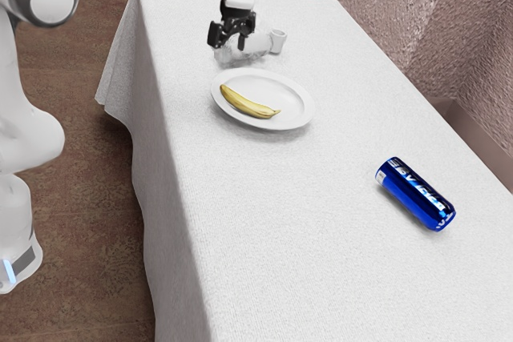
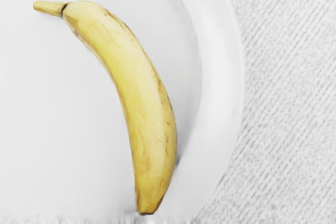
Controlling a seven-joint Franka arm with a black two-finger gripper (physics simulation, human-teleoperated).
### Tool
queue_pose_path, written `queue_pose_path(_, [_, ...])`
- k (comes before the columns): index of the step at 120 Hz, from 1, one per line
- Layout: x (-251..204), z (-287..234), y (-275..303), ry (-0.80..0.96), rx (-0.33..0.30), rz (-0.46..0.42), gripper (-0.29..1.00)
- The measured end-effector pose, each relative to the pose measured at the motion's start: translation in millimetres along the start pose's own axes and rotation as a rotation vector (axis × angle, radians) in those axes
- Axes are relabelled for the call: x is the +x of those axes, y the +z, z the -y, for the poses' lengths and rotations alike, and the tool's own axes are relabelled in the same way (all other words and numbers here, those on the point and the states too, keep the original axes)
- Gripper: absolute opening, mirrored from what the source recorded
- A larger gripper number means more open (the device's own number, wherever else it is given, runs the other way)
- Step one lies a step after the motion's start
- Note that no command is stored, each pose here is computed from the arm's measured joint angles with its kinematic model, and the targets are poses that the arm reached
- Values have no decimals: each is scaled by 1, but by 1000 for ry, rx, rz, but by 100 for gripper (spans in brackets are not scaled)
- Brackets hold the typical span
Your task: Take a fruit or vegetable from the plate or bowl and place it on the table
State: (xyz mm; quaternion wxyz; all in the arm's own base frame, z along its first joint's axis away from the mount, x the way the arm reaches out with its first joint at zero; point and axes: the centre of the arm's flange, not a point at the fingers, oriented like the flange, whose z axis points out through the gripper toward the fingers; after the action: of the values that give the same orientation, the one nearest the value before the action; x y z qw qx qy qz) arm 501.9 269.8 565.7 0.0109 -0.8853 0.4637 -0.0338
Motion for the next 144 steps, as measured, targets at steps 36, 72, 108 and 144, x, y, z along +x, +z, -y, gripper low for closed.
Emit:
queue_pose_path(36, [-4,8,1,28,71,-44,70])
queue_pose_path(72, [-11,10,10,-84,82,-55,70])
queue_pose_path(108, [-10,8,21,-246,63,-81,70])
queue_pose_path(144, [-2,9,35,-357,61,-147,70])
